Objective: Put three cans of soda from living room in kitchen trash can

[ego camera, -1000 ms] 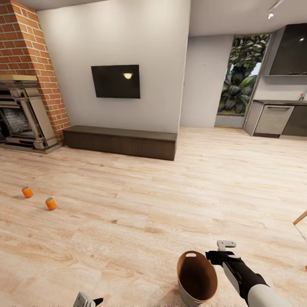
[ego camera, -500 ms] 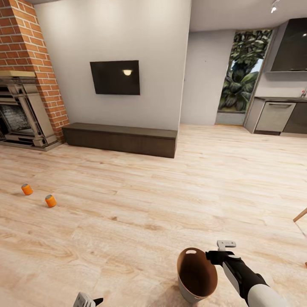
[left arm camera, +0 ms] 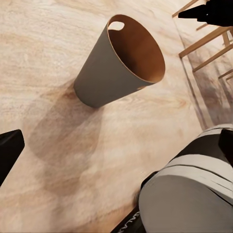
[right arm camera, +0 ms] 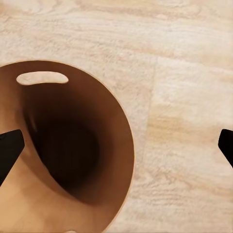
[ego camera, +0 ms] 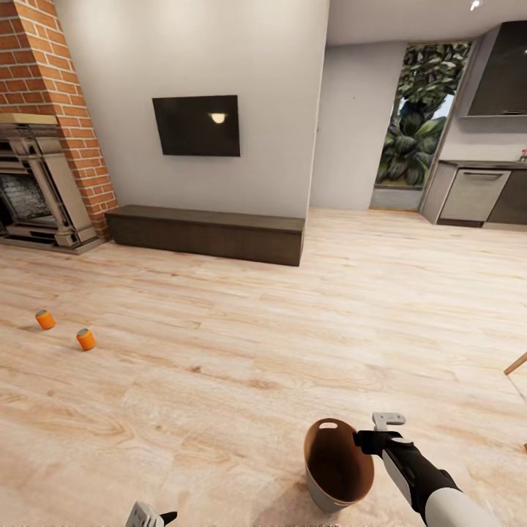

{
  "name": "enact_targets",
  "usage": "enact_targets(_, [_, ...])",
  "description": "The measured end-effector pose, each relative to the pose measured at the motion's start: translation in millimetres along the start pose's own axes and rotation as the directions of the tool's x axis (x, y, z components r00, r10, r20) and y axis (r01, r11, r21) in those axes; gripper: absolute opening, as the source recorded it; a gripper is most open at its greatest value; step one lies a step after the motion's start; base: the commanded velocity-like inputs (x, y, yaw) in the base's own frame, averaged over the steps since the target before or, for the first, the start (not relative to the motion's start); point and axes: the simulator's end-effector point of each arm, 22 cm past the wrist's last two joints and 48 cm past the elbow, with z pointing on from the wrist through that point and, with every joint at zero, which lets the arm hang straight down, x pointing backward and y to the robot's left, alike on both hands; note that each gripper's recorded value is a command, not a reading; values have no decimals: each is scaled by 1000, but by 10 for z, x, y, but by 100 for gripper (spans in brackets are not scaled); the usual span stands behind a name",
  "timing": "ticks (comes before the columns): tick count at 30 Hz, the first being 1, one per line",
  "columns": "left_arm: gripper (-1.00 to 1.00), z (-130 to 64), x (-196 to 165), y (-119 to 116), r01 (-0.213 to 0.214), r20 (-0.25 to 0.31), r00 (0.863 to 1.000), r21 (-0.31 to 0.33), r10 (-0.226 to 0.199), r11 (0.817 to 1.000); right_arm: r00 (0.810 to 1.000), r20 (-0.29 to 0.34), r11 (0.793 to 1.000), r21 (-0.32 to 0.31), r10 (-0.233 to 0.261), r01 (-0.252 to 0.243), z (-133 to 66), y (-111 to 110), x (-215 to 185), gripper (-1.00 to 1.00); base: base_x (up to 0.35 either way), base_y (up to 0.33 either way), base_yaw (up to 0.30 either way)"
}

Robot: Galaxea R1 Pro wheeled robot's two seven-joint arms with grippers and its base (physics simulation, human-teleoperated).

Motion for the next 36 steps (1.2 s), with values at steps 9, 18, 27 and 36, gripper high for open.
enact_targets(9, [100, 89, 191, 114, 10, -9, 1000, -1, -10, 1000, 1000, -14, 1000, 1, -2, 2, 172, 16, 207, 100, 0, 0, 0])
enact_targets(18, [100, 178, 388, 227, 20, -19, 1000, -1, -20, 1000, 1000, -28, 1000, 1, -3, 3, 343, 34, 421, 100, 0, 0, 0])
enact_targets(27, [100, 267, 589, 340, 30, -28, 999, -2, -31, 1000, 999, -42, 1000, 0, -5, 5, 514, 52, 642, 100, 0, 0, 0])
enact_targets(36, [100, 355, 793, 453, 41, -37, 998, -3, -41, 999, 998, -55, 1000, 0, -6, 6, 685, 70, 859, 100, 0, 0, 0])
